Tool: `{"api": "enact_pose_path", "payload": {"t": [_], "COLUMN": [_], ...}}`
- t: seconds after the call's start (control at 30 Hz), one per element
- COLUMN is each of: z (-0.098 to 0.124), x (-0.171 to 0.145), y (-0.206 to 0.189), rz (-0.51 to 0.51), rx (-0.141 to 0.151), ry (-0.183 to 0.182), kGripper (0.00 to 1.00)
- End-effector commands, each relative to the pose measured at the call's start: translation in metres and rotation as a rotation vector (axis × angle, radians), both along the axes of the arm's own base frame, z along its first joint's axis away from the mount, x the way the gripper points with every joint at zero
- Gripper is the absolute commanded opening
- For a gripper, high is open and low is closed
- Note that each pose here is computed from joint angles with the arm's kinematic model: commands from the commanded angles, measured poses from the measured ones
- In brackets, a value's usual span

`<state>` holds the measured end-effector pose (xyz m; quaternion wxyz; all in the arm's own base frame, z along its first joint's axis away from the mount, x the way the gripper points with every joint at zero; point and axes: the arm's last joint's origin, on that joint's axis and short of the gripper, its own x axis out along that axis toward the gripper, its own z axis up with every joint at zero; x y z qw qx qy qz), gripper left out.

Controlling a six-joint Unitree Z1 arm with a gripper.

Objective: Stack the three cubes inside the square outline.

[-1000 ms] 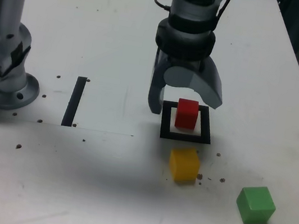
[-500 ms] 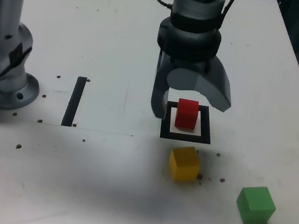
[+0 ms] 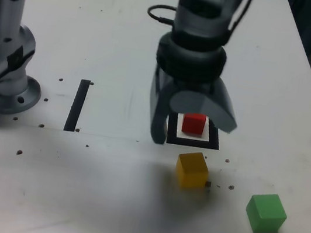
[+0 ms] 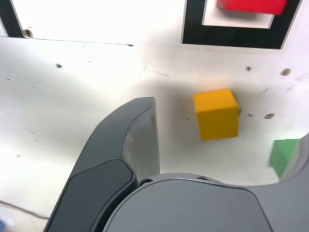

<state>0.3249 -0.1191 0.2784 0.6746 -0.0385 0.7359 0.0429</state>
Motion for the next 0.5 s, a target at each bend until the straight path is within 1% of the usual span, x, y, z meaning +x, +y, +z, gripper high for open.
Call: {"api": "enact_pose_path", "payload": {"t": [0.0,0.07,0.2,0.27,0.47], "z": [-0.004,-0.010,-0.026,-0.034,-0.052], "x": [0.004,0.008,0.015,0.017,0.022], "y": [-0.006,-0.012,-0.023,-0.026,-0.031], "rz": [-0.011,-0.023,-0.045,-0.053,-0.058], "rx": [0.009,0.011,-0.004,-0.012,-0.029], "ry": [0.002,-0.001,0.000,0.011,0.061], "kGripper": [1.00,1.00,1.00,1.00,0.96]}}
